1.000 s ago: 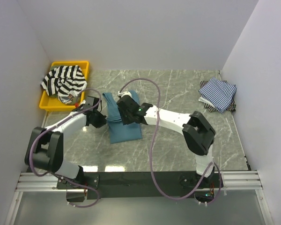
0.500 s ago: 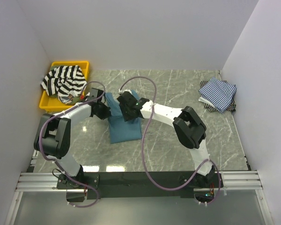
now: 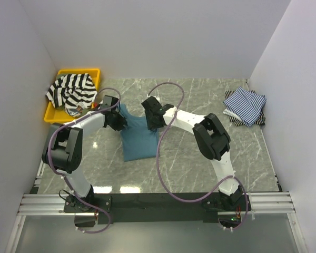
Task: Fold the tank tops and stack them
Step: Fold the tank top
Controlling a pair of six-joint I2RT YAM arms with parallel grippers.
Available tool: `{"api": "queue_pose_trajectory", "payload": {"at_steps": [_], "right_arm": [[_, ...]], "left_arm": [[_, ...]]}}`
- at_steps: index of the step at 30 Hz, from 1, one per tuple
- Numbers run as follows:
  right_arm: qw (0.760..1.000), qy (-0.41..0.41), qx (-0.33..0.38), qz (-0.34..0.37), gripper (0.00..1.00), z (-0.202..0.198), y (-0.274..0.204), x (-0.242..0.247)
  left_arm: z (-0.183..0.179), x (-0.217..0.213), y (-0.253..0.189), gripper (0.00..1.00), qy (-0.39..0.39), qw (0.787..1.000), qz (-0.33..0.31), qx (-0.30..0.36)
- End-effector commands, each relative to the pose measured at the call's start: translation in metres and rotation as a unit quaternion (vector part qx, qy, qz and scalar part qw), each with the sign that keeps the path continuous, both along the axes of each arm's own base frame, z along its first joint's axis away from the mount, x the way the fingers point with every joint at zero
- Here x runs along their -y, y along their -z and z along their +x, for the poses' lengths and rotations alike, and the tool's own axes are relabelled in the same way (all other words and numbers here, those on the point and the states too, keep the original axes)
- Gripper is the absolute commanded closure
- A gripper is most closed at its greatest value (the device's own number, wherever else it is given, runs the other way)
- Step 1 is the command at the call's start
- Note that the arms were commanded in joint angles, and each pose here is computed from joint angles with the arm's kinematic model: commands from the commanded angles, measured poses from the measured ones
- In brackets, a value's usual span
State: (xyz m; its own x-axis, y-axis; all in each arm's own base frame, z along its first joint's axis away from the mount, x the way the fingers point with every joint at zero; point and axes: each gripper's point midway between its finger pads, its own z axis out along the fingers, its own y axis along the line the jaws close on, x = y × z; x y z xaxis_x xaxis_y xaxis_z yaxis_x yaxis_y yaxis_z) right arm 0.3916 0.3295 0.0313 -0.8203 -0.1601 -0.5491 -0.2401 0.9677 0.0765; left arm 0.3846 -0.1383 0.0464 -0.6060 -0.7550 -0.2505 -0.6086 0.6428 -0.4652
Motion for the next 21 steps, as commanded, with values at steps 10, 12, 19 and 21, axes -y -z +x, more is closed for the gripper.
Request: {"api": "queue_pose_trajectory", "payload": {"at_steps": [10, 12, 19, 21], "right_arm": [[0.998, 0.030, 0.036, 0.039, 0.58, 0.008, -0.034, 0.014], [0.997, 0.030, 0.049, 0.046, 0.58, 0.011, -0.047, 0.013], [0.994, 0.009, 0.082, 0.077, 0.57, 0.010, -0.082, -0.002], [0.993, 0.002, 0.088, 0.077, 0.57, 0.010, -0.088, -0.006]], "left_arm": [[0.059, -0.055, -0.070, 0.62, -0.080, 0.991, 0.074, 0.080], [0.067, -0.065, -0.070, 0.62, -0.094, 0.989, 0.085, 0.073], [0.090, -0.077, -0.040, 0.65, -0.110, 0.988, 0.104, 0.039], [0.097, -0.081, -0.038, 0.72, -0.116, 0.987, 0.103, 0.035]]}}
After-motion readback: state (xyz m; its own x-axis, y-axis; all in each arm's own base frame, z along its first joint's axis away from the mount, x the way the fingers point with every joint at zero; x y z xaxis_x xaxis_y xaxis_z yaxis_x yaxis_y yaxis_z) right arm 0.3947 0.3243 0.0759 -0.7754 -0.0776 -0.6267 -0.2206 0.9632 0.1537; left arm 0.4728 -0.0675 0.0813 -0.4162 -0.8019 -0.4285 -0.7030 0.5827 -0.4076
